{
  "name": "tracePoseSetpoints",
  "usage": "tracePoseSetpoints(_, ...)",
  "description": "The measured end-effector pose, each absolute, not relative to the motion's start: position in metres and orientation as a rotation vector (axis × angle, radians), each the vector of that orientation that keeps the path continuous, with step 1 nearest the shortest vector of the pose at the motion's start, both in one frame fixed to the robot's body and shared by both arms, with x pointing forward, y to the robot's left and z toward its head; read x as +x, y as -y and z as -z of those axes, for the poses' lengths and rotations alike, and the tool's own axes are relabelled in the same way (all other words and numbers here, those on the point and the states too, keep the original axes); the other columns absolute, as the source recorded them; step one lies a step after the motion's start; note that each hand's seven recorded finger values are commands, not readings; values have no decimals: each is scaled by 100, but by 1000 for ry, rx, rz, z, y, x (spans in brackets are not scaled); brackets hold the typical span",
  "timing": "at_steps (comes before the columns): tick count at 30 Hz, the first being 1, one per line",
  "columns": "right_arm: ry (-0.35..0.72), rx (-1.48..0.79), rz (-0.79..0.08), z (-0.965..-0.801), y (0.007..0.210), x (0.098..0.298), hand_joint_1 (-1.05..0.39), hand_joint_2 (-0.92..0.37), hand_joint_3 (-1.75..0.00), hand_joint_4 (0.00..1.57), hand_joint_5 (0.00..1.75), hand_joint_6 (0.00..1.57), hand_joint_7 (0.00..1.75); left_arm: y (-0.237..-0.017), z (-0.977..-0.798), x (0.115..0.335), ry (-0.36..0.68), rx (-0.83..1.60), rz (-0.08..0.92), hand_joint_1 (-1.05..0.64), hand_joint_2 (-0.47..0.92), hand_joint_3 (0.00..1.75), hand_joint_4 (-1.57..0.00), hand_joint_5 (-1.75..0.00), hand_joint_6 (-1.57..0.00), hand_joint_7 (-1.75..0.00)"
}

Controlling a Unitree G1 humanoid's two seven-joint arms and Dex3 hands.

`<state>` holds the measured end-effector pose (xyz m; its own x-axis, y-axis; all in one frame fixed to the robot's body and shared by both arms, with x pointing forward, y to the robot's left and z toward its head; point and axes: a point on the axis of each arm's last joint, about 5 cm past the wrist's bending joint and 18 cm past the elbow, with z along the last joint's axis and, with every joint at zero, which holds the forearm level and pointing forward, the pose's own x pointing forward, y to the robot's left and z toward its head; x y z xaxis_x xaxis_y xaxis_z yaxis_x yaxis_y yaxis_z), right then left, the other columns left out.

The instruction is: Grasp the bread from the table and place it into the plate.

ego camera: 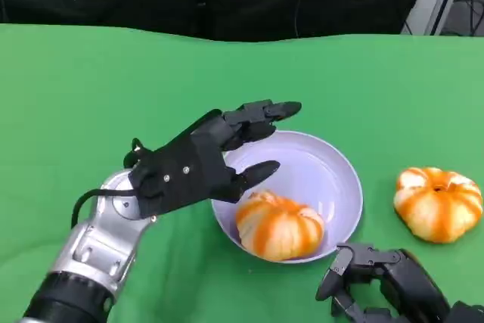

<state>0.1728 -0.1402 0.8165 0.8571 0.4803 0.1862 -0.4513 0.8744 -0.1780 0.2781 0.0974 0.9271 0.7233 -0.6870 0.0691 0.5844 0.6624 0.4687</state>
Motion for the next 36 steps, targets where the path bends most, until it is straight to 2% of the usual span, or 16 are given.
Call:
tracePoseSetpoints(5,226,-130,-492,-817,141,173,-14,-61,-97,82,147,84,119,-109,-914,261,217,153,611,-87,92,75,-45,-4,-31,-1)
tracePoseSetpoints(9,227,-131,-494,-817,141,174,-13,-62,-97,82,147,84,118,-119,-902,251,174,95,564,-87,92,74,-46,-3,-32,-1)
tracePoseSetpoints(15,226,-122,-494,-817,142,173,-13,-61,-97,82,146,84,119,-119,-905,249,200,57,553,-85,92,71,-47,-2,-35,-2)
tracePoseSetpoints(28,227,-122,-495,-817,141,174,-14,-62,-95,82,146,85,118,-119,-896,239,211,-74,515,-86,92,68,-52,-3,-35,0)
tracePoseSetpoints(34,226,-126,-494,-817,143,174,-14,-62,-96,82,146,85,118,-123,-882,220,180,-183,502,-87,92,68,-56,-4,-35,-1)
tracePoseSetpoints(36,228,-126,-498,-818,142,174,-14,-62,-96,81,148,84,118,-126,-879,211,199,-235,468,-87,92,67,-58,-4,-37,-1)
